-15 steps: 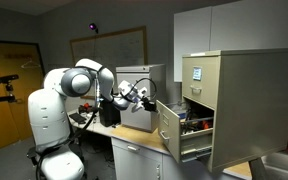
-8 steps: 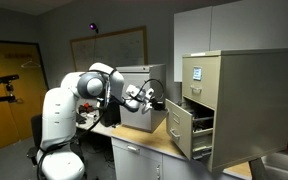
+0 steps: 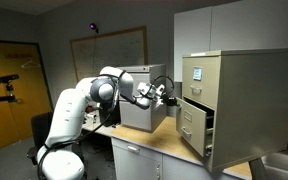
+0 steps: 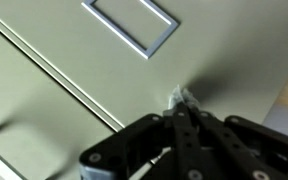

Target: Close the bottom drawer of the file cabinet to the right

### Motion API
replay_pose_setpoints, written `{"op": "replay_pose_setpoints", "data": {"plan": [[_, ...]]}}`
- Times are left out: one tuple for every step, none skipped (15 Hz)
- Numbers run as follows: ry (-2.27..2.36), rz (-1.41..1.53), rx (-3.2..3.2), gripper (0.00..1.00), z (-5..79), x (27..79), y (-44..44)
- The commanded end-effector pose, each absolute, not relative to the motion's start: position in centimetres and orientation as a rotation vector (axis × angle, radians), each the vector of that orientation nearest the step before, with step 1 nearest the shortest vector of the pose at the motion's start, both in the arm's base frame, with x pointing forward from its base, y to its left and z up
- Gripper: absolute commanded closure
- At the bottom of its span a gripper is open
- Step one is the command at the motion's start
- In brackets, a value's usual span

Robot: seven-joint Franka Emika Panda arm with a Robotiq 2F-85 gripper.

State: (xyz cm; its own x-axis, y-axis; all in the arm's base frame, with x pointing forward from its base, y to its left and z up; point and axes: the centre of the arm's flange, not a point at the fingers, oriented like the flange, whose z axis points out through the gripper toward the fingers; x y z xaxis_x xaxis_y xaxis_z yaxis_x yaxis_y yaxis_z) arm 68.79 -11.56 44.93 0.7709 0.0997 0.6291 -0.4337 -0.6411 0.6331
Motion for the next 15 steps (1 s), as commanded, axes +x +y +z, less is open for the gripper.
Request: {"op": "replay_pose_setpoints", "data": {"plan": [[-0.341, 0.811, 2.023, 1.00, 48.3, 74.1, -17.2], [-0.379, 0.812, 2.024, 1.00, 48.9, 74.5, -17.9], [-0.421, 0.822, 2.034, 1.00, 49.5, 75.0, -18.7], [-0.469, 0.852, 2.082, 1.00, 50.2, 75.5, -19.1], [-0.502, 0.876, 2.139, 1.00, 50.8, 76.1, -19.5], [-0.499, 0.903, 2.190, 1.00, 51.7, 76.6, -19.7], [-0.509, 0.914, 2.233, 1.00, 52.5, 77.0, -20.0], [-0.502, 0.927, 2.268, 1.00, 52.9, 77.6, -20.2], [-0.492, 0.929, 2.288, 1.00, 52.9, 77.7, -20.1], [-0.474, 0.929, 2.280, 1.00, 52.8, 78.4, -20.4], [-0.460, 0.926, 2.264, 1.00, 52.7, 79.1, -20.9], [-0.453, 0.918, 2.240, 1.00, 52.6, 79.3, -21.3], [-0.453, 0.908, 2.224, 1.00, 52.6, 79.4, -21.6], [-0.463, 0.899, 2.212, 1.00, 52.7, 79.5, -21.9], [-0.483, 0.891, 2.208, 1.00, 52.8, 79.6, -22.1]]}}
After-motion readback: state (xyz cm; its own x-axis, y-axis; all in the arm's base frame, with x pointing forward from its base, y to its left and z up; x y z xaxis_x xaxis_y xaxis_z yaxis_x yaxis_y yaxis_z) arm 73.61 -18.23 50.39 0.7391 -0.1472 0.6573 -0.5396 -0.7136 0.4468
